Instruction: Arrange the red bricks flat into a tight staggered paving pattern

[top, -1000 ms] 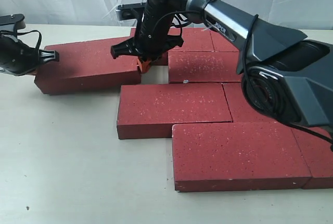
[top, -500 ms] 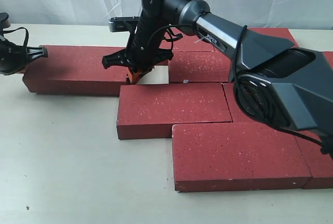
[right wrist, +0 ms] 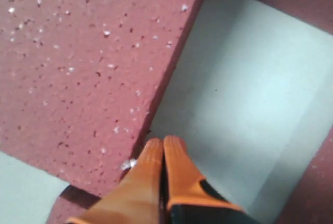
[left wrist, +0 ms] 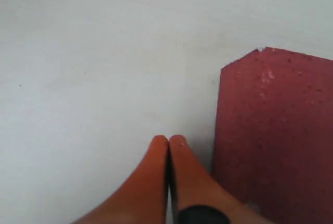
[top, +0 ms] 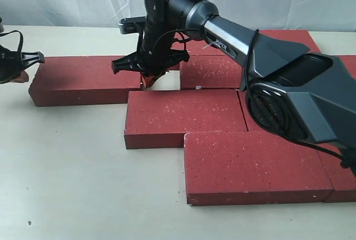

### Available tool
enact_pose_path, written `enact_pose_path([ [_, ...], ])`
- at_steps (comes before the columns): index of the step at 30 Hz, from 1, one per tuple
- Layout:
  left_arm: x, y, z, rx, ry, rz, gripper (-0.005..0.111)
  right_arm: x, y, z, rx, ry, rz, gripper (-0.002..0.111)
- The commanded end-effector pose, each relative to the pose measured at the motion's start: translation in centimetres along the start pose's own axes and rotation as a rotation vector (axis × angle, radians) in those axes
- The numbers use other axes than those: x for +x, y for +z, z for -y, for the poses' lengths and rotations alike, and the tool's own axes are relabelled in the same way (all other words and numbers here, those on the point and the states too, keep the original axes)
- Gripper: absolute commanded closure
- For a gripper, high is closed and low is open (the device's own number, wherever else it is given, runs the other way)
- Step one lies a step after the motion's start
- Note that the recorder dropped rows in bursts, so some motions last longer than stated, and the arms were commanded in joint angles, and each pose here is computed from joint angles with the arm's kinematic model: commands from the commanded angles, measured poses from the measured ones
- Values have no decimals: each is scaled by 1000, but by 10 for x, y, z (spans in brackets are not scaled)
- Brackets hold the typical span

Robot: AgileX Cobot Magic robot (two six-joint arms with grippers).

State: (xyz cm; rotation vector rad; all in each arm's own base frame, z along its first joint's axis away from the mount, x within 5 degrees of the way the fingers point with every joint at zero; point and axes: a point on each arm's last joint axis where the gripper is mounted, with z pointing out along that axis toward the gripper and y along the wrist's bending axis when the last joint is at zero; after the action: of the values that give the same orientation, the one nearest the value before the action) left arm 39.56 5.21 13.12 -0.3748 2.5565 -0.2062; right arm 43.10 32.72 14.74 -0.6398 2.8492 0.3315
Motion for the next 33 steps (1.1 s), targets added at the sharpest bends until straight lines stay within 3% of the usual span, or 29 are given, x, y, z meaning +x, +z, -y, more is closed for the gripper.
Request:
enact_pose_path([
  [1, -3, -3, -10, -8, -39, 10, 107, -4, -8, 5, 65, 19, 39, 109],
  [5, -4, -3, -11, -7, -50, 12, 107, -6, -13, 12, 116, 47, 61, 109],
  [17, -5, -3, -7, 28, -56, 30, 107, -19, -60, 49, 89, 160, 143, 109],
  [24, -1, 22, 18, 187, 9, -69, 107, -20, -70, 48, 84, 162, 160, 109],
  [33, 6, 35, 42, 287, 67, -130, 107, -20, -70, 48, 84, 162, 160, 109],
])
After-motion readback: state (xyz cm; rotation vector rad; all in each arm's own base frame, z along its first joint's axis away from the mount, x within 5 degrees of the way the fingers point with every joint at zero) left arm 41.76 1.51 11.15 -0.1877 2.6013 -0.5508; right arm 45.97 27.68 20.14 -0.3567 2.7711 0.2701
